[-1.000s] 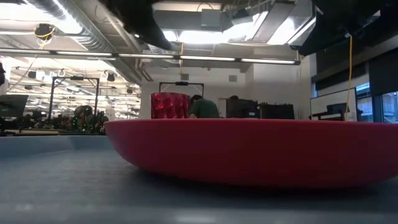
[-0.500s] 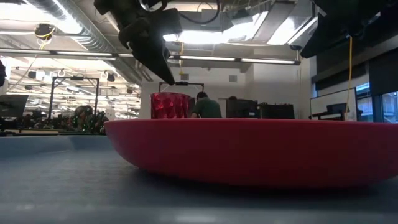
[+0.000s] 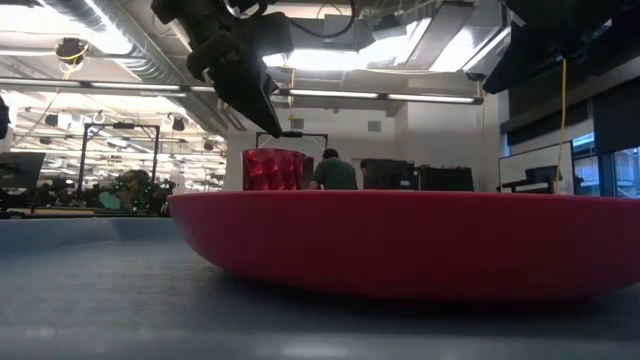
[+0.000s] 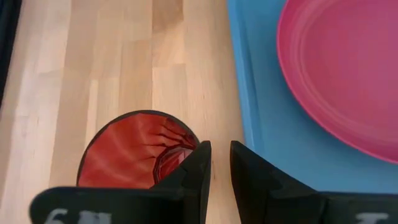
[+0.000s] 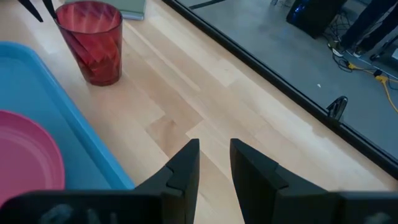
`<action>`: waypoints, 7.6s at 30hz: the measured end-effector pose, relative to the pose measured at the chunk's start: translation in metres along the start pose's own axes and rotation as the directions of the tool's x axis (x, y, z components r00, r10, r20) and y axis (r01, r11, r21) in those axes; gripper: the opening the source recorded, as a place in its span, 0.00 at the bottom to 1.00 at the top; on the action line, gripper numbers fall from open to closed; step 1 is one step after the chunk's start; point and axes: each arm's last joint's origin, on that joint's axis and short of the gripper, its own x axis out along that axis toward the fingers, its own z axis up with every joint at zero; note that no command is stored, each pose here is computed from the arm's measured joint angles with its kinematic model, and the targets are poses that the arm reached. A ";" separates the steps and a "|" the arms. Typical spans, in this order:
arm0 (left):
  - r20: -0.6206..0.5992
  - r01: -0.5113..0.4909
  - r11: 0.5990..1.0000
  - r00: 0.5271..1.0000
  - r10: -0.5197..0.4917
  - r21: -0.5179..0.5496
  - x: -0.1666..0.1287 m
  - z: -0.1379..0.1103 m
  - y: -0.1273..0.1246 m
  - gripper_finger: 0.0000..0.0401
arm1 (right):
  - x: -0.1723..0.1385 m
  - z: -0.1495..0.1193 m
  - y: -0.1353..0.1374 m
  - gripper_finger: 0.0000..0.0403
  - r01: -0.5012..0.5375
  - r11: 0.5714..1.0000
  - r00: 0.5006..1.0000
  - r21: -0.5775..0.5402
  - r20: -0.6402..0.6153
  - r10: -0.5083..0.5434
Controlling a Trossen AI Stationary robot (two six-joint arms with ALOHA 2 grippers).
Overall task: Pick and place plate/cup/fork/spoon on tray
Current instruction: Put the red cup on the blue serving tray to the top left of the red plate, then put the orange spoon on the blue serving tray to the left of the red plate
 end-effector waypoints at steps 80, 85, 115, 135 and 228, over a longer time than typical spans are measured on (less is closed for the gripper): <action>-0.238 -0.163 0.982 0.954 0.181 0.095 0.030 -0.022 0.015 0.02 | 0.000 -0.001 0.001 0.23 -0.027 1.000 0.999 0.002 -0.045 0.028; -0.188 -0.216 0.969 0.953 0.237 0.124 0.015 -0.006 0.009 0.01 | 0.000 -0.001 0.001 0.23 -0.028 1.000 0.999 0.004 -0.044 0.028; -0.153 -0.008 0.971 0.988 -0.030 -0.240 -0.044 -0.010 -0.153 0.01 | -0.001 0.000 0.006 0.23 -0.074 0.996 0.996 0.051 -0.053 0.077; -0.242 -0.016 0.969 0.969 -0.045 -0.245 -0.018 -0.015 -0.161 0.06 | -0.001 0.001 0.007 0.23 -0.080 0.995 0.995 0.055 -0.049 0.083; -0.629 -0.564 0.454 0.777 0.011 -0.690 -0.130 -0.101 -0.252 0.26 | -0.054 -0.134 0.073 0.23 0.412 0.816 0.588 0.406 -0.802 0.102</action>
